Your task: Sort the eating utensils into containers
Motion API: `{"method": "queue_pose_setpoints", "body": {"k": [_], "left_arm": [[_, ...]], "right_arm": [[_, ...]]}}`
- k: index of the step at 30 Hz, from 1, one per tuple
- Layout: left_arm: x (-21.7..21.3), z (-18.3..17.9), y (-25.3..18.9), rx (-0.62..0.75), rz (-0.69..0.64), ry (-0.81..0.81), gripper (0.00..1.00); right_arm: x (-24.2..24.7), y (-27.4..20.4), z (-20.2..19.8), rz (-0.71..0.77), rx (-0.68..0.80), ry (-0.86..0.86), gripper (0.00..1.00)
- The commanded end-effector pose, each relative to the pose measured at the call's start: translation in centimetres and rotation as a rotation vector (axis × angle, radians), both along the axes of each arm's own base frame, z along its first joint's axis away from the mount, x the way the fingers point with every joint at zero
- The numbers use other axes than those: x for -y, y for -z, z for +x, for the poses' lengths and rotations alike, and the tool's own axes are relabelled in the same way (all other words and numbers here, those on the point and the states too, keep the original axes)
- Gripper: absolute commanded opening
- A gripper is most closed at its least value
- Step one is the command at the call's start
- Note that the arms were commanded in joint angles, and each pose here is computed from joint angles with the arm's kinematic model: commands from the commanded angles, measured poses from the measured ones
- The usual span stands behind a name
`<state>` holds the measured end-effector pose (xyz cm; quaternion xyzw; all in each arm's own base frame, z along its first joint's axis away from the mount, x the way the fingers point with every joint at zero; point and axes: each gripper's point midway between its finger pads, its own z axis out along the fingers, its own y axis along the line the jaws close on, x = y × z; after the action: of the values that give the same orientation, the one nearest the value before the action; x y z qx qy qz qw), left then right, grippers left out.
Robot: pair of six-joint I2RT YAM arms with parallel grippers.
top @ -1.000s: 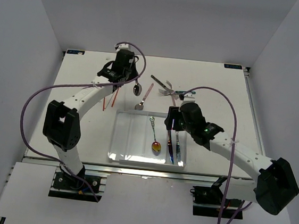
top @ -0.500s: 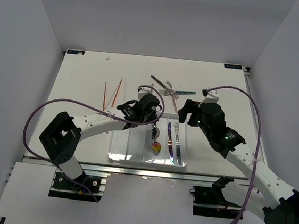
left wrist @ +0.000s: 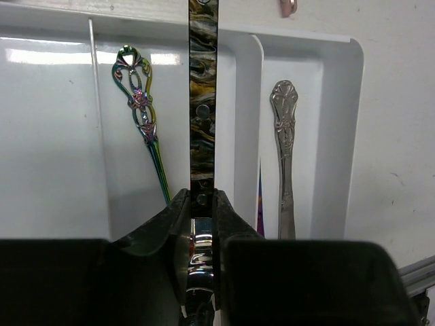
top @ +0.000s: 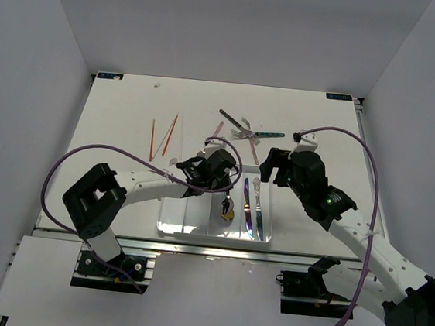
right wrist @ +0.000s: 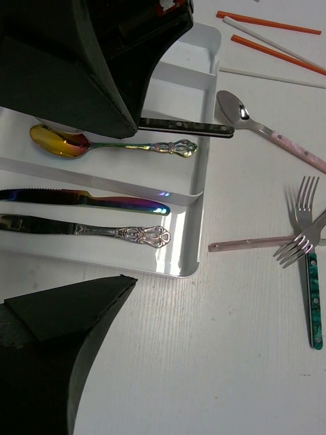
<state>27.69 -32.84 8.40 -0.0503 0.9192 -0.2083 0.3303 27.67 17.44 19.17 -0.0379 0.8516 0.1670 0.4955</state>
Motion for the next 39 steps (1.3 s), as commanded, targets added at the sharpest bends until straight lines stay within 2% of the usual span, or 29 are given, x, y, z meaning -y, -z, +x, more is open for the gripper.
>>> {"method": "queue_pose_setpoints", "body": {"k": [1, 3, 4, 5, 8, 12, 15, 17, 20, 23, 27, 28, 31, 39], "left_arm": [[0.5, -0.2, -1.2, 0.022, -0.029, 0.004, 0.21], [0.4, -0.4, -0.9, 0.012, -0.016, 0.01, 0.34], [0.5, -0.6, -1.1, 0.012, -0.02, 0.024, 0.52], [0.3, -0.8, -1.2, 0.011, -0.015, 0.023, 0.6], [0.4, -1.0, -2.9, 0.047, -0.024, 0.035, 0.75], [-0.6, -0.4, -4.9, 0.104, 0.009, 0.012, 0.82], [-2.6, 1.5, -6.8, 0.17, 0.108, -0.057, 0.88], [-4.0, 3.3, -8.4, 0.198, 0.155, -0.101, 0.98], [-5.1, 5.6, -9.8, 0.238, 0.177, -0.134, 0.98], [-3.3, 6.5, -9.2, 0.236, 0.16, -0.075, 0.9], [0.2, 7.1, -7.4, 0.23, 0.131, 0.069, 0.73], [0.7, 7.2, -5.8, 0.209, 0.164, 0.113, 0.63], [1.3, 7.5, -4.1, 0.202, 0.194, 0.161, 0.48], [0.2, 7.7, 0.1, 0.14, 0.254, 0.144, 0.5]], "right_arm": [[0.0, -0.5, 0.3, -0.004, 0.023, -0.005, 0.87], [0.0, -0.5, 0.3, -0.006, 0.023, -0.006, 0.87], [0.0, -0.4, 0.3, -0.008, 0.022, -0.006, 0.87], [0.1, -0.5, 0.3, -0.006, 0.025, -0.003, 0.87], [0.1, -0.3, 0.4, -0.013, 0.025, -0.001, 0.87], [0.0, -0.2, 0.6, -0.015, 0.024, -0.001, 0.87], [-0.1, 0.0, 0.7, -0.017, 0.019, -0.003, 0.87], [-0.2, 0.2, 0.8, -0.013, 0.018, -0.01, 0.87], [-0.4, 0.7, 0.9, -0.01, 0.006, -0.02, 0.87], [-0.5, 1.2, 1.0, -0.007, -0.001, -0.026, 0.87], [-0.4, 1.5, 1.0, -0.005, -0.006, -0.029, 0.86], [-0.4, 1.6, 1.0, -0.006, -0.008, -0.03, 0.86], [0.1, 1.7, 0.9, -0.016, -0.005, -0.026, 0.86], [0.5, 1.7, 0.8, -0.016, 0.0, -0.026, 0.86]]}}
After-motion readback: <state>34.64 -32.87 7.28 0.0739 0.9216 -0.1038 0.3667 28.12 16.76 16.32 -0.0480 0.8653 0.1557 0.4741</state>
